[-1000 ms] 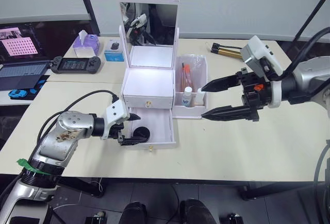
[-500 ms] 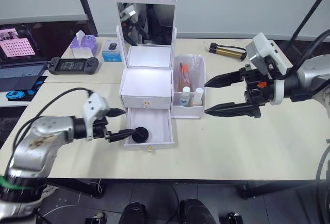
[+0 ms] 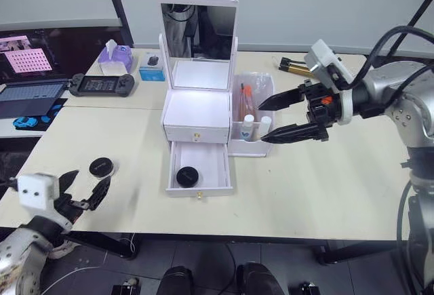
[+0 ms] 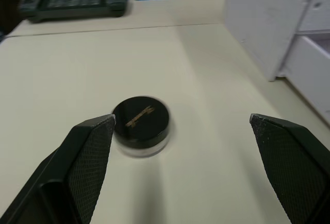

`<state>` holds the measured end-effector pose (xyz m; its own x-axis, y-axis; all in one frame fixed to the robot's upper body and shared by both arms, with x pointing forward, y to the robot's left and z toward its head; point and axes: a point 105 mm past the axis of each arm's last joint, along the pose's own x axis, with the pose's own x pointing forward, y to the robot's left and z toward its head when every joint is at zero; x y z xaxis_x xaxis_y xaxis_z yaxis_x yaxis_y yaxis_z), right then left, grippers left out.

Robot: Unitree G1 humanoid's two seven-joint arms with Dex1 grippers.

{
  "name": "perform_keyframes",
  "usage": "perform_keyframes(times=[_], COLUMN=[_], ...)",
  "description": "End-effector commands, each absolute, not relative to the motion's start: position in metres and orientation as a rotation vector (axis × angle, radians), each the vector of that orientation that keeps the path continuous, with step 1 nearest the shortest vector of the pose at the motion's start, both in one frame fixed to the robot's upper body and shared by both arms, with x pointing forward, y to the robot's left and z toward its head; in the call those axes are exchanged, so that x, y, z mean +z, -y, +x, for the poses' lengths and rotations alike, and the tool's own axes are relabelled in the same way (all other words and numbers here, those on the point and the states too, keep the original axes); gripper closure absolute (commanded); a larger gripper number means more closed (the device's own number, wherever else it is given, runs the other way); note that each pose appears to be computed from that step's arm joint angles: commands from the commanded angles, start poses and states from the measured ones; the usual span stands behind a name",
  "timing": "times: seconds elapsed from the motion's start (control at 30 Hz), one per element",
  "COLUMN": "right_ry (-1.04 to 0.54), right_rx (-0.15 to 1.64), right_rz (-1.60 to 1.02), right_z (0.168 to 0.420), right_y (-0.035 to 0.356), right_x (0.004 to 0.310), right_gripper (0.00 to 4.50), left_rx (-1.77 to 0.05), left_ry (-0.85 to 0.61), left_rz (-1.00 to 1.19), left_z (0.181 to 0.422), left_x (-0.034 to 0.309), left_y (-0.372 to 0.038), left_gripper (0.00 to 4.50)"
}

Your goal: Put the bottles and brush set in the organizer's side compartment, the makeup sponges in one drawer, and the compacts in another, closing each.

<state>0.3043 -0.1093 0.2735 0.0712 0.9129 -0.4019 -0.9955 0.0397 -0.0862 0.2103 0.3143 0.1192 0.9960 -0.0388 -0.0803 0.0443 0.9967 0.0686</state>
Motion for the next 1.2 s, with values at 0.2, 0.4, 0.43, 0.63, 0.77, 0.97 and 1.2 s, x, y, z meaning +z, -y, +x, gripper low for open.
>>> perform_keyframes(times=[0.2,0.4,0.43,0.63,0.77,0.97,1.2], right_ry=[-0.176,-0.181,-0.175,-0.154,-0.140,-0.136,-0.144], right_rx=[1.460,1.499,1.492,1.482,1.492,1.469,1.443], right_rz=[-0.382,-0.325,-0.337,-0.392,-0.384,-0.400,-0.405], right_z=[0.317,0.310,0.311,0.314,0.311,0.311,0.310], right_y=[0.106,0.112,0.113,0.112,0.110,0.109,0.111], right_x=[0.280,0.270,0.269,0.259,0.263,0.260,0.260], right_gripper=[0.00,0.00,0.00,0.00,0.00,0.00,0.00], left_rx=[0.074,0.090,0.092,0.075,0.078,0.025,-0.034], left_ry=[-0.022,0.032,0.030,0.003,-0.005,-0.062,-0.224], left_rz=[0.076,-0.008,0.001,0.049,0.053,0.072,0.121], left_z=[0.192,0.196,0.196,0.204,0.214,0.247,0.284], left_x=[0.119,0.124,0.124,0.121,0.128,0.145,0.144], left_y=[-0.317,-0.320,-0.322,-0.323,-0.333,-0.336,-0.336], left_gripper=[0.01,0.01,0.01,0.01,0.01,0.01,0.01])
